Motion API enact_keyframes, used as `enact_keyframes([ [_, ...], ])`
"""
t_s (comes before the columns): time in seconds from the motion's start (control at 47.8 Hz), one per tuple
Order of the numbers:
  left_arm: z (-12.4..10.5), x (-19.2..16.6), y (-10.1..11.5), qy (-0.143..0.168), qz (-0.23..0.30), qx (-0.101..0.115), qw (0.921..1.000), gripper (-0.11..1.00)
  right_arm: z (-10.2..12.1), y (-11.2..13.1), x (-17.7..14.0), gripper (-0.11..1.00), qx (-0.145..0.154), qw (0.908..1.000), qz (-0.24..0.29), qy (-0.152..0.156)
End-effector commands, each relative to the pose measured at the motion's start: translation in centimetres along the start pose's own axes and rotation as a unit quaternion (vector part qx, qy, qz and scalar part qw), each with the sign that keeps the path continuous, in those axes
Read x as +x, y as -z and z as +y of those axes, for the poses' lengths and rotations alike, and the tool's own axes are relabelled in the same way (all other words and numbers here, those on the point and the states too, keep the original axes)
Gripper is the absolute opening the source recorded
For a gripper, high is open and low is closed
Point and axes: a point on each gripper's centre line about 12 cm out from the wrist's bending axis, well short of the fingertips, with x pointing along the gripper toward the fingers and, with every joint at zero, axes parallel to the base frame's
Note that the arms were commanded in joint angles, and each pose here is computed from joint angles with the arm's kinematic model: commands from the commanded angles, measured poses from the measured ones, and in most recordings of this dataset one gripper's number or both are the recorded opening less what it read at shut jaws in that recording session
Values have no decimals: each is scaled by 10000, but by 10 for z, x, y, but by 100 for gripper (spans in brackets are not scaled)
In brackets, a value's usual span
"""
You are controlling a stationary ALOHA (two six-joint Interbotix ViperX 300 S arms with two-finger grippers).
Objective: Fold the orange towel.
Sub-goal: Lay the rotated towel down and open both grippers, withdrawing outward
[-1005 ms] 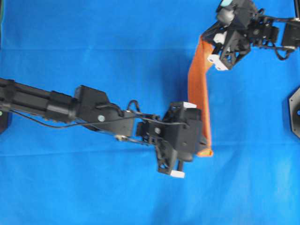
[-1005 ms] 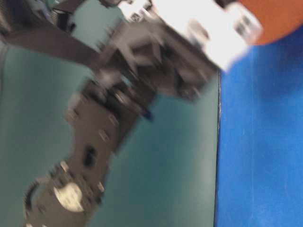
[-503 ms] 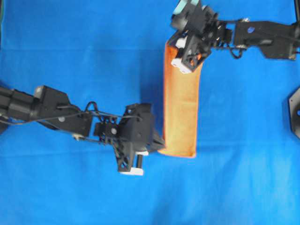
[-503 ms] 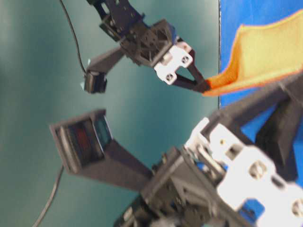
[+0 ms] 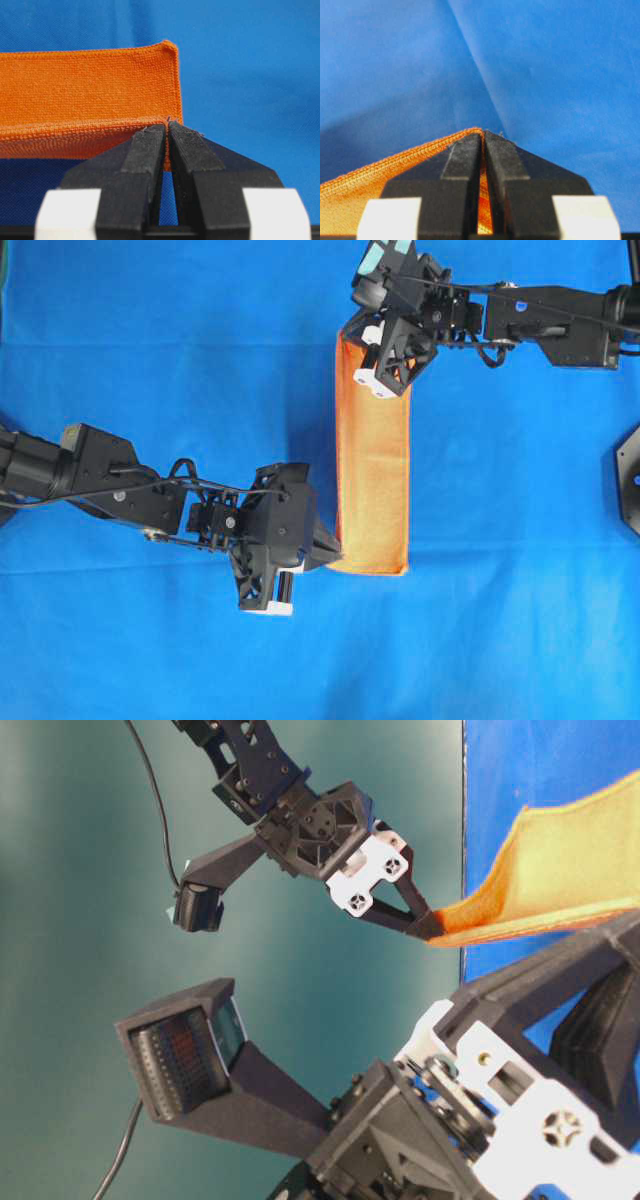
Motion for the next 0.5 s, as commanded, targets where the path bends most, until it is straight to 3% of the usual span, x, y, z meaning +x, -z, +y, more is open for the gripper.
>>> enact_keyframes([
  [0.0, -21, -6, -13, 207, -242, 117, 9994, 1, -8, -14, -3, 3, 22, 9997, -236, 40],
  [0.105, -18, -6, -13, 182, -237, 108, 9995, 6, -8, -12, 0, 4, -28, 9998, -212, 43],
  [0.209, -17, -6, -13, 168, -238, 99, 9995, 26, -8, -9, 1, 33, -64, 9998, -175, 41],
  [0.314, -15, -7, -13, 154, -216, 98, 9996, 58, -7, -10, 0, 62, -100, 9998, -176, 41],
  [0.356, -14, -8, -11, 144, -163, 95, 9997, 69, -7, -9, 0, 65, -108, 9998, -162, 45],
  [0.419, -15, -11, -12, 142, -102, 103, 9998, 82, -7, -10, -1, 61, -107, 9998, -185, 44],
  [0.482, -15, -17, -14, 136, -2, 89, 9999, 81, -8, -10, -2, 58, -106, 9998, -186, 48],
])
